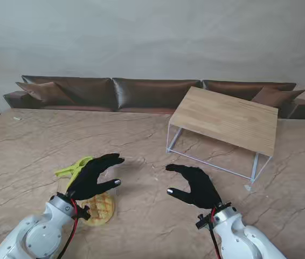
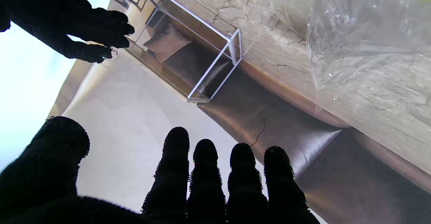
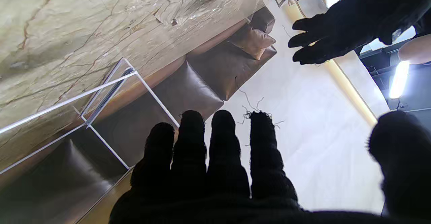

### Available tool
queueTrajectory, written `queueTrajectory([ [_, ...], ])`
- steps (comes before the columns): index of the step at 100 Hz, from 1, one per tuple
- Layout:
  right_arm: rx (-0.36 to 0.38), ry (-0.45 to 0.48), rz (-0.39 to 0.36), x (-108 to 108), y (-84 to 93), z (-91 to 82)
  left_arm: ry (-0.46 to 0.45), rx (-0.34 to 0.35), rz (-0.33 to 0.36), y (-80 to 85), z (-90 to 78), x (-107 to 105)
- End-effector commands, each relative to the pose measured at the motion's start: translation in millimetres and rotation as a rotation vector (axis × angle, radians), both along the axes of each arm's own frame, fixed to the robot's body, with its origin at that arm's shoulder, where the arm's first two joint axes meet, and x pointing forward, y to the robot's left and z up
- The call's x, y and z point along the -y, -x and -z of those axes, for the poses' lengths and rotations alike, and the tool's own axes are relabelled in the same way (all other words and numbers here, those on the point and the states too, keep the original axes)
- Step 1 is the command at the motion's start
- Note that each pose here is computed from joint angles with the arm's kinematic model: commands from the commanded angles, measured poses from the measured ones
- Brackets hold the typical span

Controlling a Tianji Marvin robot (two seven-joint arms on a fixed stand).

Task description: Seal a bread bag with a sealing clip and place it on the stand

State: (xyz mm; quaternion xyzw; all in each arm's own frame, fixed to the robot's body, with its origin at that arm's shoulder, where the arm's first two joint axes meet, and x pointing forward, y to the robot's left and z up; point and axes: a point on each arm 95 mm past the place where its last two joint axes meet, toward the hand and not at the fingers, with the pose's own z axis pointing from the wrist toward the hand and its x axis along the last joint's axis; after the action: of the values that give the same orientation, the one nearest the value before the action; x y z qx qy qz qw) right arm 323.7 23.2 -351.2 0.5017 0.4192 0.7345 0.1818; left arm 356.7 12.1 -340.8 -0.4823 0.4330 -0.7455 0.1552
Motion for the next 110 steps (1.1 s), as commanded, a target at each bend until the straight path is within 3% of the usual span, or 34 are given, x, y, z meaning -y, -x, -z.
queueTrajectory([
  [1, -0.007, -0.005, 0.002, -3, 2.4, 0.6, 0.006, -0.008, 0.001, 1.9, 1.5, 2],
  [36, 0.007, 0.008, 0.009, -4, 8.5, -1.6, -0.03, -0.019, 0.0, 10.9, 1.9, -10],
  [67, 0.004, 0.018, -0.009, -4, 5.0, -2.0, -0.242, -0.03, 0.051, 32.2, -0.4, -52],
  [78, 0.014, 0.015, 0.002, -3, 8.1, -3.5, -0.309, -0.084, 0.074, 37.5, 4.3, -62],
  [110, 0.016, 0.006, 0.012, -3, 12.3, -3.6, -0.473, -0.114, 0.096, 46.5, 24.4, -70],
])
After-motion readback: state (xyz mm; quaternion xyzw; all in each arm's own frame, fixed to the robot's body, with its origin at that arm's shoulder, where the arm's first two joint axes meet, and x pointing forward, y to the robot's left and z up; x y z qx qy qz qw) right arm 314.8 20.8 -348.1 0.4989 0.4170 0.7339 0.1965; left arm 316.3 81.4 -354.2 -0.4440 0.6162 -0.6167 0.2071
